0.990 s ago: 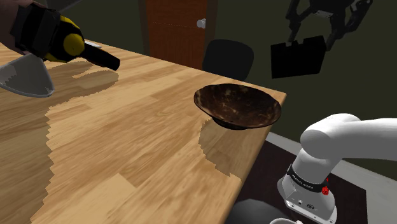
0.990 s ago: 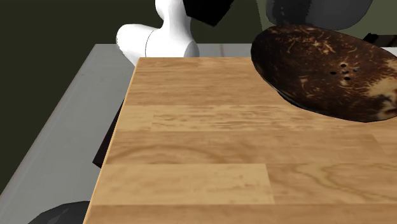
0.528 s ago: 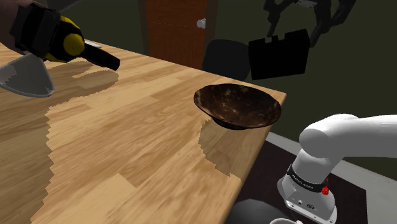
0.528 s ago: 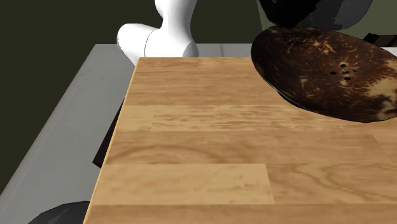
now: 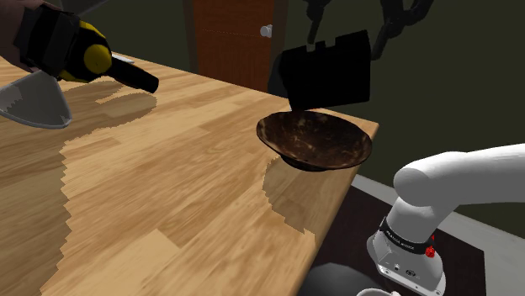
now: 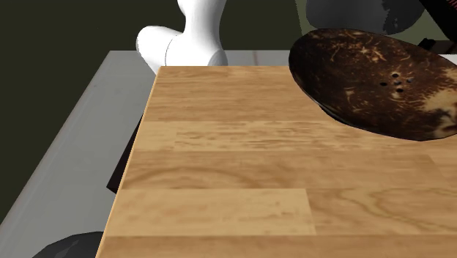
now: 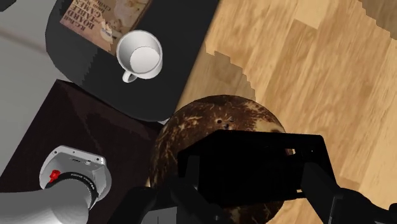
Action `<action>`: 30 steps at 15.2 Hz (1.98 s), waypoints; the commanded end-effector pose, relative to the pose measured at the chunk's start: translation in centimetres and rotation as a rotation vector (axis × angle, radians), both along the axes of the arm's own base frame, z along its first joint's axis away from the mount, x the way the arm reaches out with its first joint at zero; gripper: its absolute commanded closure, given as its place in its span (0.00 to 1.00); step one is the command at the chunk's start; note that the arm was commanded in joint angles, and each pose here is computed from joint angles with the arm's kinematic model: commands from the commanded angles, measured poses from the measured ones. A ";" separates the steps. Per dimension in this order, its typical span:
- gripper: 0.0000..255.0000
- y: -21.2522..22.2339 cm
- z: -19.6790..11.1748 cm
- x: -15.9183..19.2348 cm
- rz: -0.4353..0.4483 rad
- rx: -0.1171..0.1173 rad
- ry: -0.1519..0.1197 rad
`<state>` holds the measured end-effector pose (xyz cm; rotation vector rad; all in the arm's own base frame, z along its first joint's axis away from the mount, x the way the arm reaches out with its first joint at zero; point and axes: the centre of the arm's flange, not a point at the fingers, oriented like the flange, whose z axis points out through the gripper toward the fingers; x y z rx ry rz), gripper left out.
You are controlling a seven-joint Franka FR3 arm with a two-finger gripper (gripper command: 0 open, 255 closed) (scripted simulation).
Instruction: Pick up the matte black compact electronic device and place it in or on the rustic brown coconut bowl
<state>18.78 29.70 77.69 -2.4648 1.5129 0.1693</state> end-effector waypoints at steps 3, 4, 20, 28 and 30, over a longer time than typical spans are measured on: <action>1.00 0.5 -1.7 0.1 0.000 0.001 0.000; 1.00 0.5 -2.2 0.1 0.000 0.001 0.000; 1.00 0.5 -8.9 0.1 0.000 0.001 0.000; 0.00 0.6 -8.7 0.1 0.000 0.001 0.000; 0.00 0.6 -8.7 0.2 0.000 0.001 0.000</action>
